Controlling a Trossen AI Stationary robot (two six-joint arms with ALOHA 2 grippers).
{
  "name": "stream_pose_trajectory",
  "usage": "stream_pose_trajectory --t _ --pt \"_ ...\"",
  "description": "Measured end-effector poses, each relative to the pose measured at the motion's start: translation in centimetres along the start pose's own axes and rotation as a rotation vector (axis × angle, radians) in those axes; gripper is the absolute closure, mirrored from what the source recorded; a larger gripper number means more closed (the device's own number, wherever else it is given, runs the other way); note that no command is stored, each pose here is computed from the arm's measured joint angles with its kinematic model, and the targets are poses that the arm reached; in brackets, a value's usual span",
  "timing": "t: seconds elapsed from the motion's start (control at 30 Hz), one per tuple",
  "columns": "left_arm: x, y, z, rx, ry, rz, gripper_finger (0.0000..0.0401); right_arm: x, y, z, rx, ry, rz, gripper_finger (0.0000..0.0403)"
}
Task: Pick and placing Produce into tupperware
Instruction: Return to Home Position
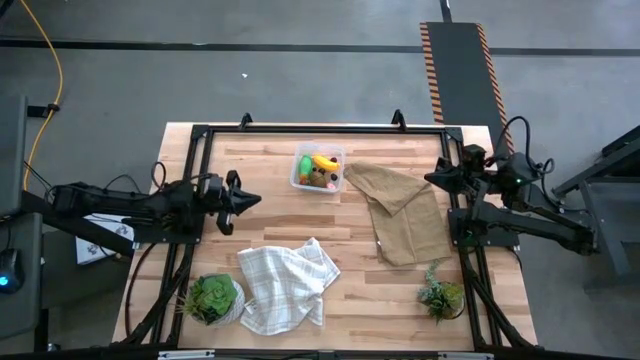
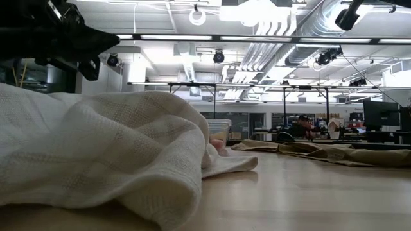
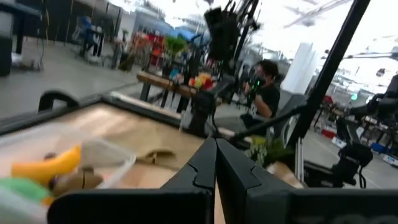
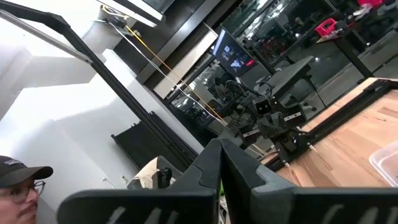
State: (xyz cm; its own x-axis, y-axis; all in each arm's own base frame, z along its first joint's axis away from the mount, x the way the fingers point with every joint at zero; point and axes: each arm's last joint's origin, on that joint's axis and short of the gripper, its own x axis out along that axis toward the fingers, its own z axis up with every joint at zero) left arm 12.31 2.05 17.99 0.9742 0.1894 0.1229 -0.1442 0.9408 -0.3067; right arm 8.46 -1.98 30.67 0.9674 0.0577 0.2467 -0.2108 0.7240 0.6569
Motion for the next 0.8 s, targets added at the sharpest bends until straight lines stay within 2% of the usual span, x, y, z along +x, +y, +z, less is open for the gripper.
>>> stream_pose_trajectory --t 0.47,0.8 --pt "-1.7 0.1 -0.2 -0.011 0.047 0.014 0.0401 0.0 -0.3 -0.2 0.004 0.024 -0.024 0.0403" --pt "-2.6 0.4 -1.1 -0.028 0.132 0.032 0.0401 0.0 -0.3 -0.2 0.004 0.024 -0.023 0.0403"
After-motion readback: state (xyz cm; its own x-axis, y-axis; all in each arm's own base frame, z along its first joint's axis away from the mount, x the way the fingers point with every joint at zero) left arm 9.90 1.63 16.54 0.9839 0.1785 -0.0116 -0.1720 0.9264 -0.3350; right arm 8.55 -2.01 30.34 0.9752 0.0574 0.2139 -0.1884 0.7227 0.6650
